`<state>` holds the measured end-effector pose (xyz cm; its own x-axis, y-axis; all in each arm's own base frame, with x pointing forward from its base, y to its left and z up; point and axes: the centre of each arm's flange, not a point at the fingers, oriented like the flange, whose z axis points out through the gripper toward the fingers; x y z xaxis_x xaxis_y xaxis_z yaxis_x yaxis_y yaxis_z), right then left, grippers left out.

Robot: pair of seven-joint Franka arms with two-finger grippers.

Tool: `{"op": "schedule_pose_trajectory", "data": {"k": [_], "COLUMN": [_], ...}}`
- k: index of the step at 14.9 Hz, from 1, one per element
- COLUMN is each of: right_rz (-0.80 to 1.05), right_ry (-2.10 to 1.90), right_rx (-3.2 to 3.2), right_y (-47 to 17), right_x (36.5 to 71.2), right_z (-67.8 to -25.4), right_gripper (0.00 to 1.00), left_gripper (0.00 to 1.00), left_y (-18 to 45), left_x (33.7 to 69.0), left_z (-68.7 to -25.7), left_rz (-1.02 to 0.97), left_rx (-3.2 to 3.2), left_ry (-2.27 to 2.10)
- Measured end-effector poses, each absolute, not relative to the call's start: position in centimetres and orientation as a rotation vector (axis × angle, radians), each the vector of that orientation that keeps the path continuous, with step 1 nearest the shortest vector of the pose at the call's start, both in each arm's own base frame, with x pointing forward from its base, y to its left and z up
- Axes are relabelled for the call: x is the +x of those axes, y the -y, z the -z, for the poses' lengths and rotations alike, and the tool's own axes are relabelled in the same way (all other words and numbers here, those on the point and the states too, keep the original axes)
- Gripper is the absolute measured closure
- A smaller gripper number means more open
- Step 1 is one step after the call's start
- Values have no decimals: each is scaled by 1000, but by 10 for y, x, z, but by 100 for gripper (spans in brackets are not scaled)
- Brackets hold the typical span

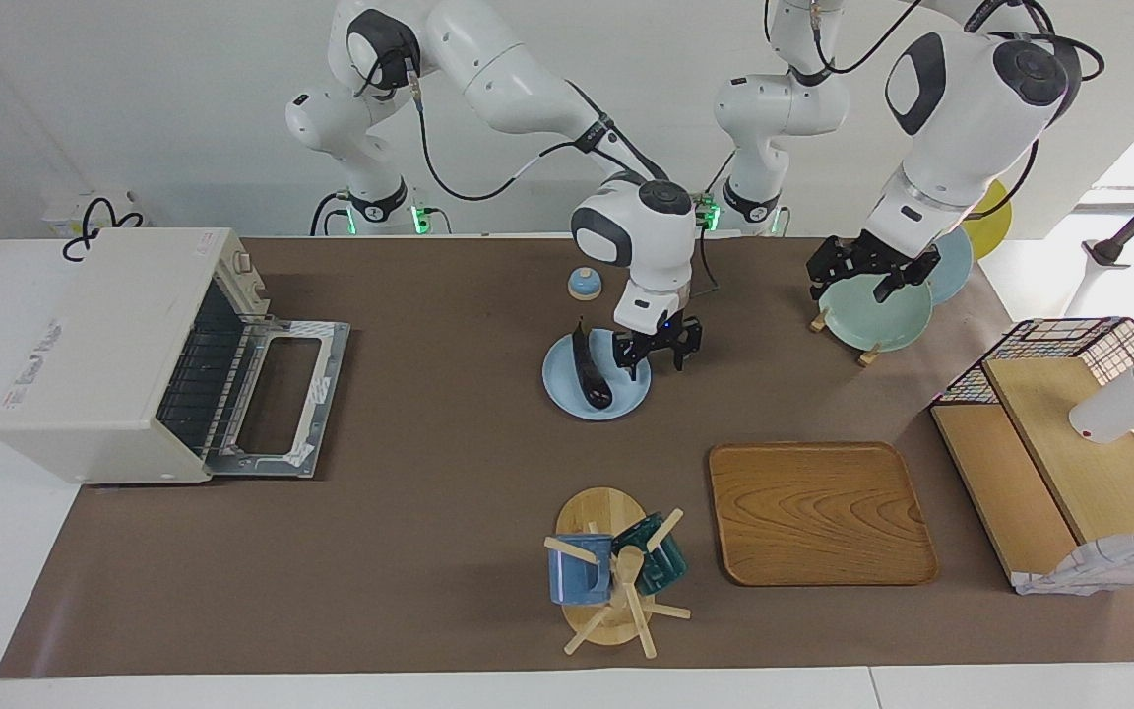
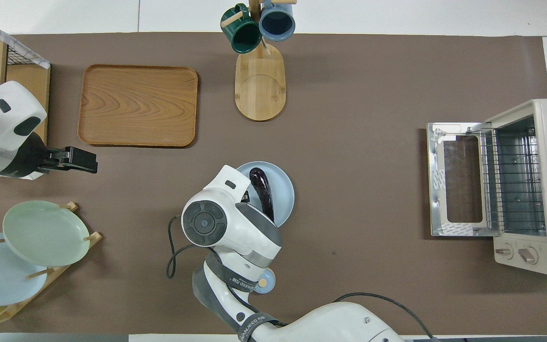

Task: Put eggplant into oven
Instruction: 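Carry the plate with the eggplant into the oven with the right gripper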

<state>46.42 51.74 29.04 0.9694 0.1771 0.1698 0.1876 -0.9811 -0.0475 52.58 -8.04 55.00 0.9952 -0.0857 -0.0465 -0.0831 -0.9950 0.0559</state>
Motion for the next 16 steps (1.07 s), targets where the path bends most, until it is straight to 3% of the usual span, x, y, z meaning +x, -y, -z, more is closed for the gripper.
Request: {"op": "schedule_pose_trajectory", "data": {"k": [1,5,6,8,11,16], "right_rz": [254,254,258,244,154,-127], "right_ry": [287,308,344,400,426,453], "right_rx": [-3057,-3072,-3110,-3212,-3311,-3390], "right_y": [-516,-513,-512,-505,-467,-294], "right_x": [462,460,460,470,506,566], "right_z": [-290,-295,-302,-330,-380,-437], "right_gripper": [44,90,95,96,97,97], "left_gripper": [0,0,0,0,0,0], "left_y": [80,78,77,73,73,75], "left_x": [525,525,528,537,545,547], "left_z": [-553,-593,-605,-619,-606,-596], "left_rz": [77,80,74,55,87,108], "left_rx": [3089,3121,3123,3124,3124,3124], "left_ry": [133,151,148,137,135,139]}}
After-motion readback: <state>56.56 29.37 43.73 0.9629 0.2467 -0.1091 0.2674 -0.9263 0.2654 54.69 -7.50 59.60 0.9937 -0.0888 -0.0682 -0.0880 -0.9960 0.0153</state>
